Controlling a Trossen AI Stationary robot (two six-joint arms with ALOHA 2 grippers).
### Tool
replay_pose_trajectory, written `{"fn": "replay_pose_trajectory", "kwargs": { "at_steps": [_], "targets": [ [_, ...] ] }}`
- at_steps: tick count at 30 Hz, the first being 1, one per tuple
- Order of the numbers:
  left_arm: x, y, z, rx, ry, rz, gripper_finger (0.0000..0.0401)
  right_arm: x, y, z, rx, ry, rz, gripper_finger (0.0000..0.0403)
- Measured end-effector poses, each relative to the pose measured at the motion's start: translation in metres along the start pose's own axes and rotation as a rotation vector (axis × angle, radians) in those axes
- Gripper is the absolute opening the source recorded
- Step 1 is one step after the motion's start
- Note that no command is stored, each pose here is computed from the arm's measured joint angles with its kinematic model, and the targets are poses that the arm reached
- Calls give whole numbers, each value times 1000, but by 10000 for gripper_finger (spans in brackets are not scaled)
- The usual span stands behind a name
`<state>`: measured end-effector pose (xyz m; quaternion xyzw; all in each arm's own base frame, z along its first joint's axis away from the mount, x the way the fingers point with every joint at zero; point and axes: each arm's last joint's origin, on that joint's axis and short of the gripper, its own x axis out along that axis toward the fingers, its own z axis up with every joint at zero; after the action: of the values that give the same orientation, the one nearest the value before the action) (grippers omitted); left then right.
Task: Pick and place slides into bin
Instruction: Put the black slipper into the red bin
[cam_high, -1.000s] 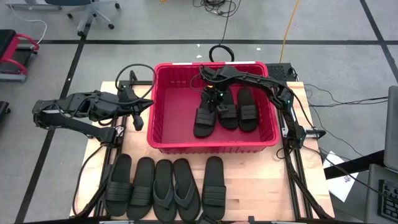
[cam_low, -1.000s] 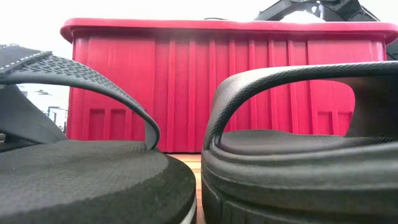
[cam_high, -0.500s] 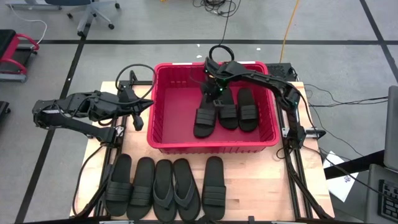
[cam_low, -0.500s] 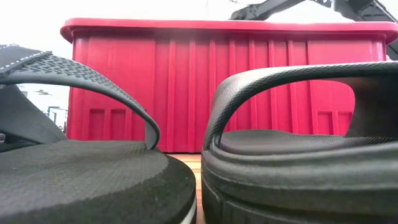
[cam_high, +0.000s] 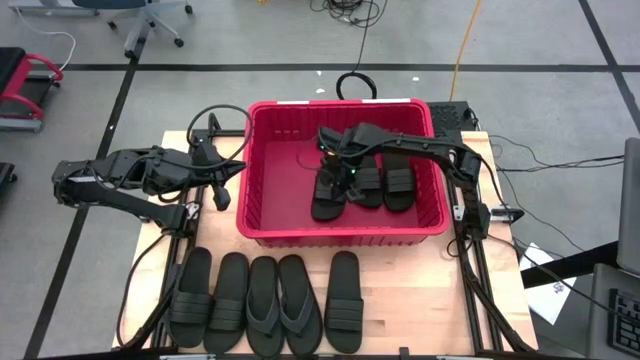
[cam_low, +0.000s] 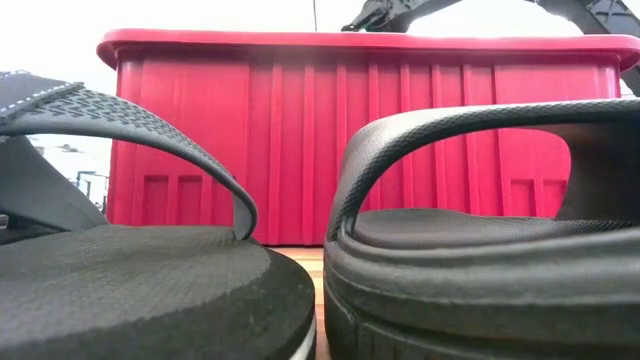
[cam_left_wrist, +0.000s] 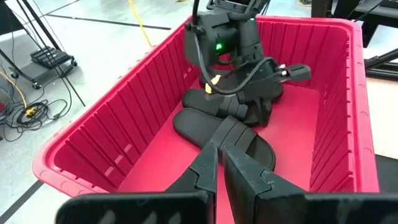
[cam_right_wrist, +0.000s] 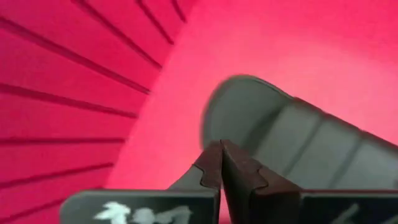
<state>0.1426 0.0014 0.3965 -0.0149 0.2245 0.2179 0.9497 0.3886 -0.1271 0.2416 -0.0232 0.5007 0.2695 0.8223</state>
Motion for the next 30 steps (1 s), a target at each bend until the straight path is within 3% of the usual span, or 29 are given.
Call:
{"fn": "replay_pose_trajectory", "kwargs": {
  "at_steps": [8, 14, 24, 30],
  "targets": [
    [0, 1, -4, -18, 36, 5, 26, 24, 12, -2, -8, -18, 88, 0],
    [0, 0, -8, -34, 85, -52, 26, 52, 17, 2, 19, 26, -41, 0],
    [-1, -3, -11, -70, 134, -141, 26, 59, 14, -8, 192, 86, -128, 0],
    [-1, -3, -11, -70, 137, -152, 26, 60, 16, -13, 197, 212, -231, 0]
  ]
}}
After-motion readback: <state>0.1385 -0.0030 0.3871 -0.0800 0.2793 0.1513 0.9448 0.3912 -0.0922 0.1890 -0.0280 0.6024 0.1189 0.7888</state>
